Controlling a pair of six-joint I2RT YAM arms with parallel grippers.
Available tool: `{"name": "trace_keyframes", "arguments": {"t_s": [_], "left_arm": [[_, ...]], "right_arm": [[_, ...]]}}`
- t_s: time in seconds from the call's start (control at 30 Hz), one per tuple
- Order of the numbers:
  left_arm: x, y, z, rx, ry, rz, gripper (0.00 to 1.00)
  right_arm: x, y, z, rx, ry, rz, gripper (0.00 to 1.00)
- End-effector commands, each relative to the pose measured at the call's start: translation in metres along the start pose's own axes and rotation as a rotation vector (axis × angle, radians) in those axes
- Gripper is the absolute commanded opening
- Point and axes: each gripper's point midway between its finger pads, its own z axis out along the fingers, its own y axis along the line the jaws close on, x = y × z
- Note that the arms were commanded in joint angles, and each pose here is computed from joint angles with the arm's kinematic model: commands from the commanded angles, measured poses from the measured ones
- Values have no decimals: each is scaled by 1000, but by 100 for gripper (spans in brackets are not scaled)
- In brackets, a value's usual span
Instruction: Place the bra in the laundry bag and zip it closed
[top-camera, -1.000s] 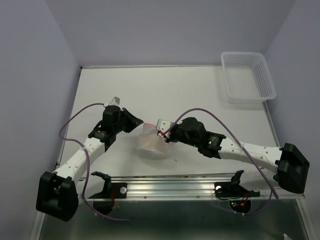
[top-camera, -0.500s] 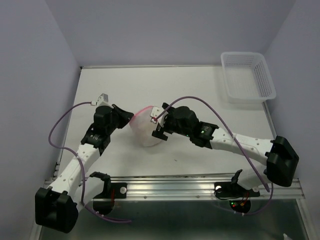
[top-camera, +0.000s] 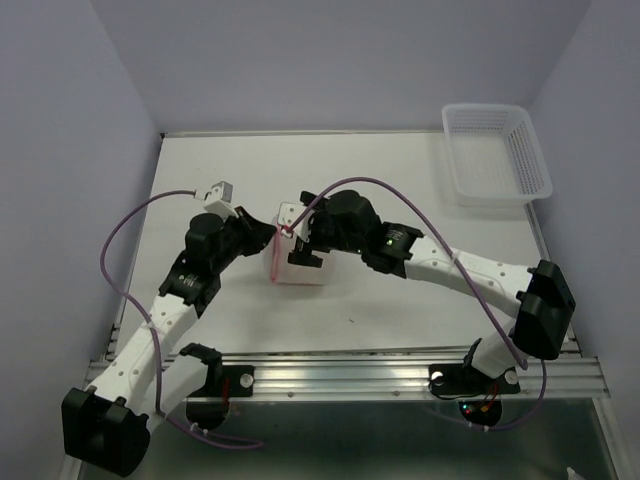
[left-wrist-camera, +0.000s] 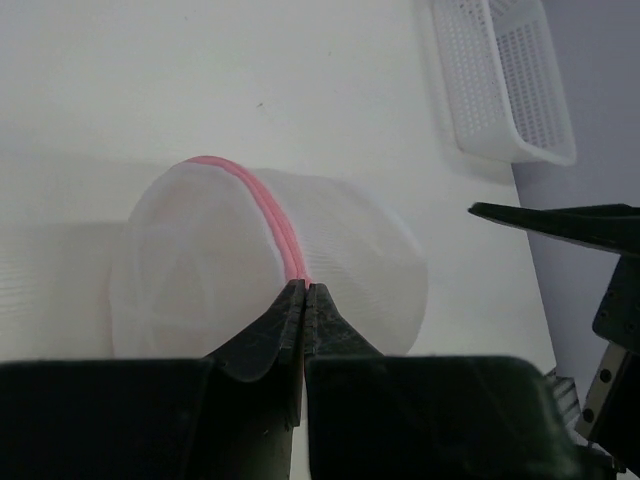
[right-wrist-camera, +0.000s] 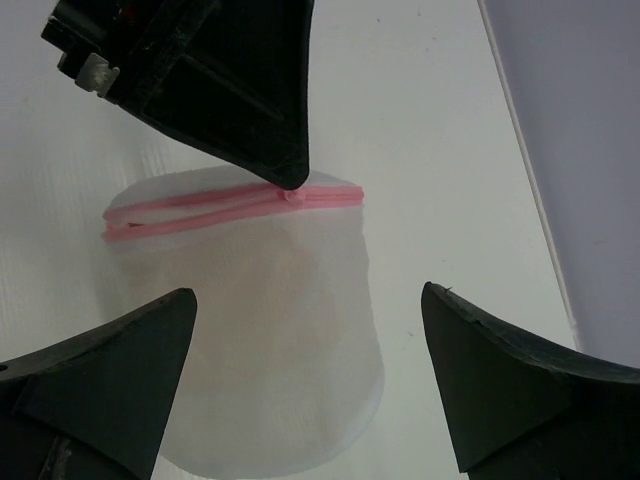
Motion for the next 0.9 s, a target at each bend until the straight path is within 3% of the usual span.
{"name": "trace_keyframes", "arguments": {"t_s": [0.0,0.3,0.6,0.8,0.87], "left_arm": [[-32,-61,-17,262,-80,193,0],[-15,-87,-15,428,3,344,0],[-7,-98,-3,389,33,406,0],[-3,-99,-5,396,32,424,0],[-1,-99,-6,394,30,429,0]], "right_arm": [[-6,-12,1,-12,11,-81,100],[3,-36,-11,40,24,-69,100],[6,-34,-23,15,9,-82,98],[25,-20,-16,-38,66,-51,76],[33,-20,-16,-39,84,-40,63]]}}
